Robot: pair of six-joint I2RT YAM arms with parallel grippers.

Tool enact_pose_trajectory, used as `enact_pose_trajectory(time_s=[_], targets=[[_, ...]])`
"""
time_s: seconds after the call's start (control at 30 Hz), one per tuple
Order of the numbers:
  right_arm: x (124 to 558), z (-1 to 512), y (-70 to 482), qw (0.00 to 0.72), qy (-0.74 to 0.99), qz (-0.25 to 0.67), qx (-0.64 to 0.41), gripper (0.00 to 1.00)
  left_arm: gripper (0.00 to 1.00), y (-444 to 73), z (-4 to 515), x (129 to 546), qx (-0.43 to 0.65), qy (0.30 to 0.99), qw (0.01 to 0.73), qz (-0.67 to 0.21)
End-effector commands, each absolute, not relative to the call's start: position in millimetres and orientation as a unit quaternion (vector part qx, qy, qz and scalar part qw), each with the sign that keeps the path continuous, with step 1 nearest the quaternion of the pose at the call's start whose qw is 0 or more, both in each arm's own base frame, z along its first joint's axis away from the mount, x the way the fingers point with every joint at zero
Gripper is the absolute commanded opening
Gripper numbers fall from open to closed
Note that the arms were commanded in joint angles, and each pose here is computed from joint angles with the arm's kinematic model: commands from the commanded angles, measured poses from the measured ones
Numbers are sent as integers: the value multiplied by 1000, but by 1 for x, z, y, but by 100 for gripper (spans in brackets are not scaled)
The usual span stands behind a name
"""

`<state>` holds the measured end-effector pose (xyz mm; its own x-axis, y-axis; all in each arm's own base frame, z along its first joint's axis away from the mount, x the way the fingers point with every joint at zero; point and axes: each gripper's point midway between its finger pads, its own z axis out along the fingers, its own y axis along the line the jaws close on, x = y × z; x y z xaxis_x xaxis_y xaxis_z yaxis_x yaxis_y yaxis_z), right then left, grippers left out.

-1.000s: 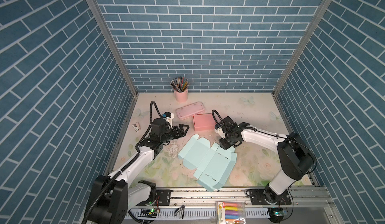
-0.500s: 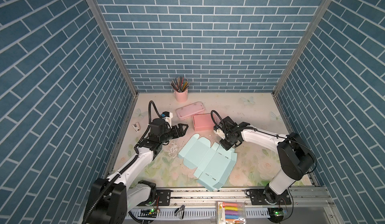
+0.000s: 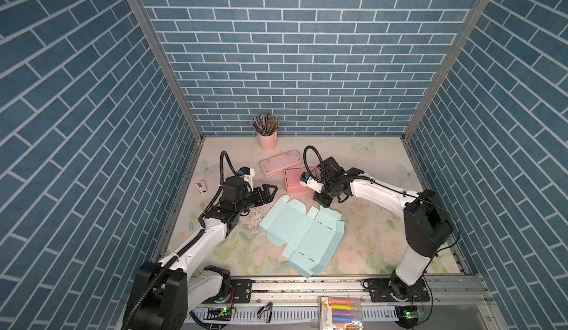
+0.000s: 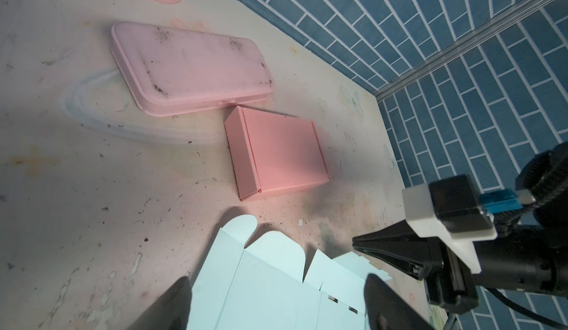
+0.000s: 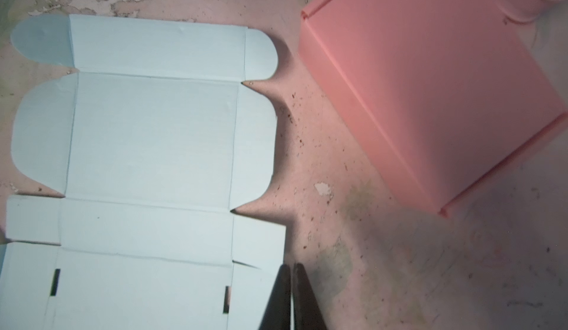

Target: Fold the paper box

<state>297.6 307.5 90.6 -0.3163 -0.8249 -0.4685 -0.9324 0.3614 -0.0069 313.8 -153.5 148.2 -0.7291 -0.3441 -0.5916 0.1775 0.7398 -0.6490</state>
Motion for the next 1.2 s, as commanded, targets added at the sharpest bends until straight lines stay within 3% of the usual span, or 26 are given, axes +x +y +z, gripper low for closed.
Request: enact_pose_trajectory(time_s=[0.0, 0.17, 0.3, 0.43, 0.57, 1.0, 1.1, 1.17], targets=[[294, 78, 313, 176, 764, 123, -608, 7, 88, -148, 141, 309, -61, 861, 362, -352], [296, 103, 328, 198, 764, 153, -595, 11, 88, -147, 141, 308, -57, 862, 364, -349], [295, 119, 321, 219, 787, 155, -556, 23, 88, -148, 142, 308, -50, 863, 362, -349], [295, 117, 297, 189, 836, 173, -485, 43, 88, -149, 142, 310, -49, 862, 362, -351], [291, 103, 272, 159, 867, 166, -442, 55, 88, -152, 142, 313, -46, 861, 360, -356], [267, 73, 243, 104, 879, 170, -433, 58, 88, -155, 141, 317, -46, 860, 358, -359], [262, 63, 244, 90, 875, 173, -443, 53, 88, -155, 142, 318, -47, 859, 359, -363], [261, 58, 245, 83, 872, 169, -452, 44, 88, -155, 143, 318, -47, 859, 358, -362]])
